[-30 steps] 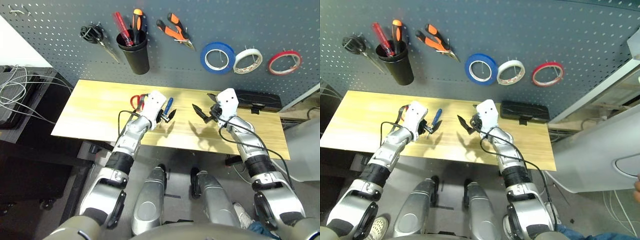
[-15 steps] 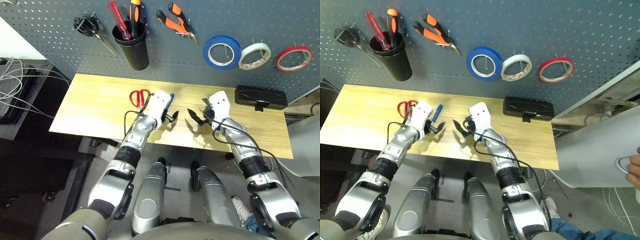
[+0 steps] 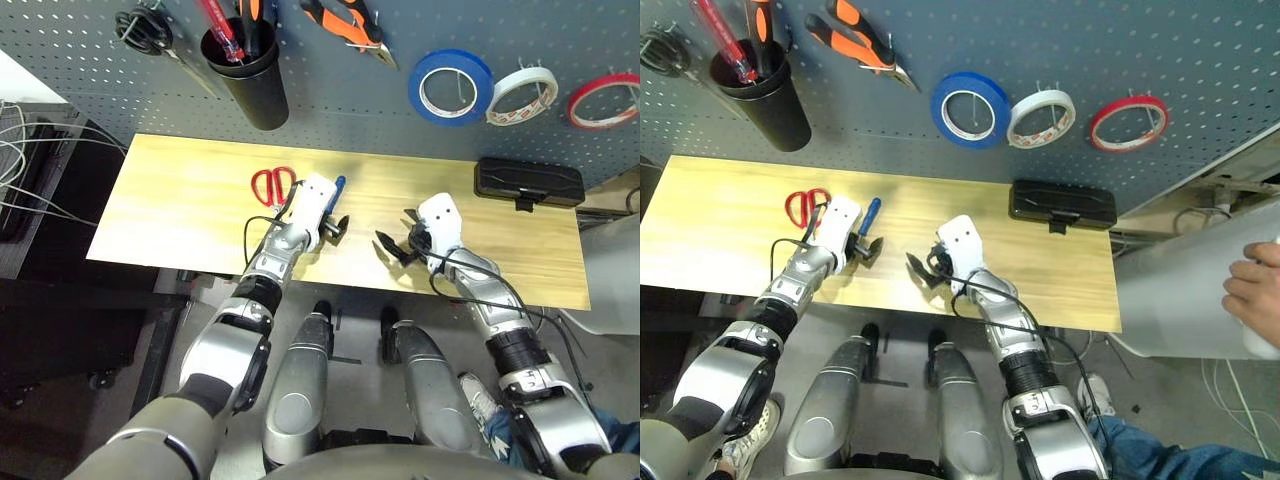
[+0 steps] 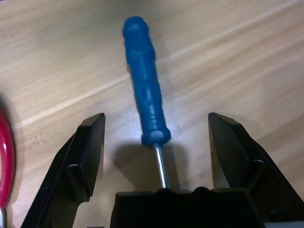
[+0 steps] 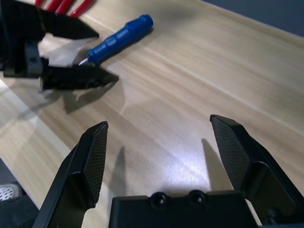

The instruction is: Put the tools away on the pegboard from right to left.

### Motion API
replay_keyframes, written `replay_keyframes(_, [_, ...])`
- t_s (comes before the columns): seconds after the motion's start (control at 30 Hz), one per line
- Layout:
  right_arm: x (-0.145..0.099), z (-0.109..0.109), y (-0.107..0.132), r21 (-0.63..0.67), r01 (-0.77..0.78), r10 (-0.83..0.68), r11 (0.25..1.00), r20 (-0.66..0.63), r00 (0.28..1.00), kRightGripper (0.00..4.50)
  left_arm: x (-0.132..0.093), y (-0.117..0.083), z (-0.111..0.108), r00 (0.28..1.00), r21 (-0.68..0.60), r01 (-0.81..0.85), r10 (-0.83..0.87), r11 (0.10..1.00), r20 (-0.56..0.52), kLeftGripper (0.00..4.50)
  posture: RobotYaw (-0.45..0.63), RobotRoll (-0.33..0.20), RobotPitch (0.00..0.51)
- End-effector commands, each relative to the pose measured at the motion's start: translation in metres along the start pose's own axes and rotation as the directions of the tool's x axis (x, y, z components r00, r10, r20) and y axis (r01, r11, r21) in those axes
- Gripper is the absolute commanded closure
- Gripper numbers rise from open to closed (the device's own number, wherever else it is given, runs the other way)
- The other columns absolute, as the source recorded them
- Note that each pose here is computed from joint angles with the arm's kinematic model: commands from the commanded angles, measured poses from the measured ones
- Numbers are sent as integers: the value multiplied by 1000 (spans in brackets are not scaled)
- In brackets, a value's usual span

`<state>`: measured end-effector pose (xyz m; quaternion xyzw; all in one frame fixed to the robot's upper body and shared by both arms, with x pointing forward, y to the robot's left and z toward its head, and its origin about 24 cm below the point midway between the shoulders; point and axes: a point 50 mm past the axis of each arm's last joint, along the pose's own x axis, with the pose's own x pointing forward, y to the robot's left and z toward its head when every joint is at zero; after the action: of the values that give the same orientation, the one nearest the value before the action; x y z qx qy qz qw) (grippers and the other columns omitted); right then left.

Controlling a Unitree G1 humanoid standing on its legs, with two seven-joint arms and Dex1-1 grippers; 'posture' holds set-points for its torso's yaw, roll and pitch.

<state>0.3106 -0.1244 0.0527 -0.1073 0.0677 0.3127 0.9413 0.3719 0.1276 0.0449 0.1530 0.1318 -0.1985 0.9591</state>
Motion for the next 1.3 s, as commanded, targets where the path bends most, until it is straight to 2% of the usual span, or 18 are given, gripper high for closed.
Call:
replay_keyframes(0.03, [-6,-8,7,15,-18,19,1000,-32,999,0,-1,-3,-16,998,-57,-16,13,998,-57,666,-5,0,445])
replay_keyframes(0.37, [-6,-9,24,24,-67,67,997,-31,997,0,3,-11,-7,999,-74,12,-14,997,-28,3972,9,0,426])
replay_keyframes(0.53, [-3,-8,29,19,-94,94,995,-23,995,0,1,-10,-5,1000,-93,-5,6,996,8,3975,31,0,395])
replay_keyframes(0.7, [5,-2,26,5,-95,95,995,0,995,0,-8,-2,2,990,-143,-76,91,987,104,3975,61,0,351])
replay_keyframes(1.0, [24,13,0,-40,-48,50,998,55,997,0,-54,18,7,914,-227,-216,278,950,294,3975,122,0,271])
replay_keyframes(1.3, [33,18,-11,-58,-35,40,998,79,996,0,-76,20,9,886,-244,-228,305,943,351,3975,149,0,252])
